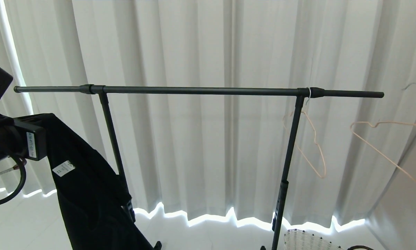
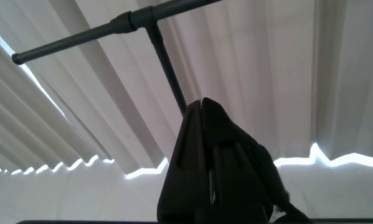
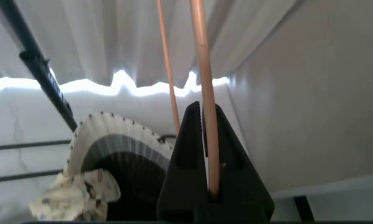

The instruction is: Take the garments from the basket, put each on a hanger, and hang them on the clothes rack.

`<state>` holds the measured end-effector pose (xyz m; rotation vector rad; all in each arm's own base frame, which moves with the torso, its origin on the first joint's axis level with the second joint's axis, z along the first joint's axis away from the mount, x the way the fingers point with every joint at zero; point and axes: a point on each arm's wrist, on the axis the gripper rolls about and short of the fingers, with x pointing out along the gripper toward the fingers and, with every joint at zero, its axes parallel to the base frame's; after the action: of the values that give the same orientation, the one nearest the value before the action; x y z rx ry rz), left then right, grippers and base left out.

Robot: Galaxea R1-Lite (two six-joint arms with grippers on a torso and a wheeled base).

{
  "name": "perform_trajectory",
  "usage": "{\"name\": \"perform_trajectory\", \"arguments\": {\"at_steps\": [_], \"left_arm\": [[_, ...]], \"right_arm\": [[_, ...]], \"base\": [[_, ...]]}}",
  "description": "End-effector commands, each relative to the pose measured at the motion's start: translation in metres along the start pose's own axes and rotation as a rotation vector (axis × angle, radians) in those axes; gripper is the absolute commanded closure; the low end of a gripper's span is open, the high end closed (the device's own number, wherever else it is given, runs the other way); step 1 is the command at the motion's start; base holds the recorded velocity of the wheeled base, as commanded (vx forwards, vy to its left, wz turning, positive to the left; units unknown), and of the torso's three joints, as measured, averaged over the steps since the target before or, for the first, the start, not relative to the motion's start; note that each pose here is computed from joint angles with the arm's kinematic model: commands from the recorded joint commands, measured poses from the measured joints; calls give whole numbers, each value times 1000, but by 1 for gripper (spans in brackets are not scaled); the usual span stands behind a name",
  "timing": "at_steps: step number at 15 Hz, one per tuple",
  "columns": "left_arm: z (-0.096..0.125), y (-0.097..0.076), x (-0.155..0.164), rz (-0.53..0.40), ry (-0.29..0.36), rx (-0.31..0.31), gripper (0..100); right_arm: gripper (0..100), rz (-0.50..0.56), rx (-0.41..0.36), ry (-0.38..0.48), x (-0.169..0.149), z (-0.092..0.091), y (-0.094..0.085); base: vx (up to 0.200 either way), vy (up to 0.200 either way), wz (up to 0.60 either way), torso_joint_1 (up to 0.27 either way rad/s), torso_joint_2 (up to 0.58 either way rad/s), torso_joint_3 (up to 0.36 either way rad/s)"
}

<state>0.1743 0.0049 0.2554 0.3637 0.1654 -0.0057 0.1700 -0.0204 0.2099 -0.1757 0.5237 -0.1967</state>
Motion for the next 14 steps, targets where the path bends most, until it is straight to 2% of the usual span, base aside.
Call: {"name": "perform_trajectory", "arguments": {"at_steps": [1, 9, 12, 14], "left_arm": [[0, 0, 2, 5, -8, -1, 100], [2, 1, 1, 9, -24, -1, 100], [-3, -1, 1, 4, -14, 6, 100], [-7, -3, 1, -2, -4, 38, 100]], "right_arm": [[100, -12, 7, -57, -22, 0, -3], [100, -10, 6, -54, -59, -15, -6], [100, -7, 8, -67, -71, -20, -7], [100, -9, 9, -76, -78, -23, -8]], "base": [[-200, 0, 0, -2, 2, 12], [-200, 0, 0, 2, 5, 3], [0, 0, 0, 0, 0, 0], [0, 0, 0, 0, 0, 0]]}}
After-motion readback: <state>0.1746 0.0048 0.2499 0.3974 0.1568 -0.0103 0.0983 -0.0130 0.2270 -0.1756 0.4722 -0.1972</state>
